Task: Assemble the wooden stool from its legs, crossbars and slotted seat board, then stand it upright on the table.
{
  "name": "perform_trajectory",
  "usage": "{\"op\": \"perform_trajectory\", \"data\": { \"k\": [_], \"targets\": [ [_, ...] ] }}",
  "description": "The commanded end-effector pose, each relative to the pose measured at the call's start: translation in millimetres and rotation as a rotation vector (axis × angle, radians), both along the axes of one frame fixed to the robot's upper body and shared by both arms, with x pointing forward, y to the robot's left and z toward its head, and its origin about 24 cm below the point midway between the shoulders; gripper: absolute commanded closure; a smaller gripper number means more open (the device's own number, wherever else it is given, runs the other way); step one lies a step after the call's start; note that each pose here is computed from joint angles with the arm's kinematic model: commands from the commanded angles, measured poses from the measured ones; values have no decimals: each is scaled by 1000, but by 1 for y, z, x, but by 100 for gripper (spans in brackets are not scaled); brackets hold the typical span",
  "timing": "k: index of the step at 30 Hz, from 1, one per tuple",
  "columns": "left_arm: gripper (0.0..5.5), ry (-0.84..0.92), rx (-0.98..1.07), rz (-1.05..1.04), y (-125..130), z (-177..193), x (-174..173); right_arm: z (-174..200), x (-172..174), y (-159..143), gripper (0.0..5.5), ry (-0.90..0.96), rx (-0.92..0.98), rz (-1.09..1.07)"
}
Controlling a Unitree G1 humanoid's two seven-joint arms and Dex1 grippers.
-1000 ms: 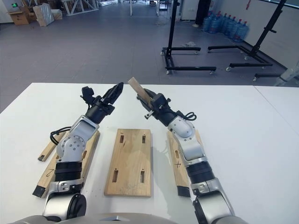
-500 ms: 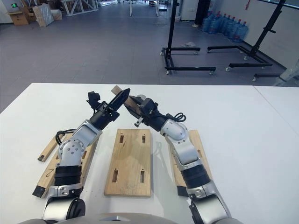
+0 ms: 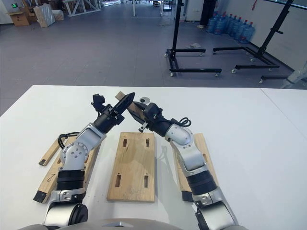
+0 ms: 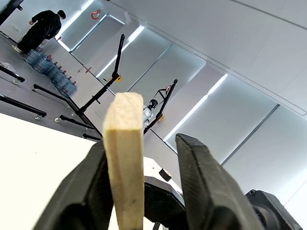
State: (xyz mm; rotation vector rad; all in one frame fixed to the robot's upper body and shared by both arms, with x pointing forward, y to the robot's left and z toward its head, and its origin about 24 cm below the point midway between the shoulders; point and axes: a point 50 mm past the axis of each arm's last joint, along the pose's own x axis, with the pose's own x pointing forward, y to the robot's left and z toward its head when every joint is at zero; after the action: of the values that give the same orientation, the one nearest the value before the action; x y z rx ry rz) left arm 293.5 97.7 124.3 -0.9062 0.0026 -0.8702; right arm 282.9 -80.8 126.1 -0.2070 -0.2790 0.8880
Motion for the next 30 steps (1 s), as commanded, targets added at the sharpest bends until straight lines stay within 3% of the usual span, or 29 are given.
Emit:
{"op": "perform_trajectory", "data": {
  "k": [1, 7, 20, 27, 30],
  "targets": [
    [418, 16, 32, 29, 2, -3, 4, 0, -1, -1, 421, 16, 1, 7],
    [511, 3, 24, 45, 3, -2, 6, -2, -1, -4, 421, 28, -8, 4],
    [511, -28, -22, 68, 3, 1, 4, -3, 2, -7, 421, 31, -11, -5],
    [511, -29, -11, 78, 4, 0, 6, -1, 2, -13, 259, 35, 14, -44],
    [511, -24, 111, 289, 29, -3, 20, 10, 1, -25, 236, 36, 61, -74]
  ]
}}
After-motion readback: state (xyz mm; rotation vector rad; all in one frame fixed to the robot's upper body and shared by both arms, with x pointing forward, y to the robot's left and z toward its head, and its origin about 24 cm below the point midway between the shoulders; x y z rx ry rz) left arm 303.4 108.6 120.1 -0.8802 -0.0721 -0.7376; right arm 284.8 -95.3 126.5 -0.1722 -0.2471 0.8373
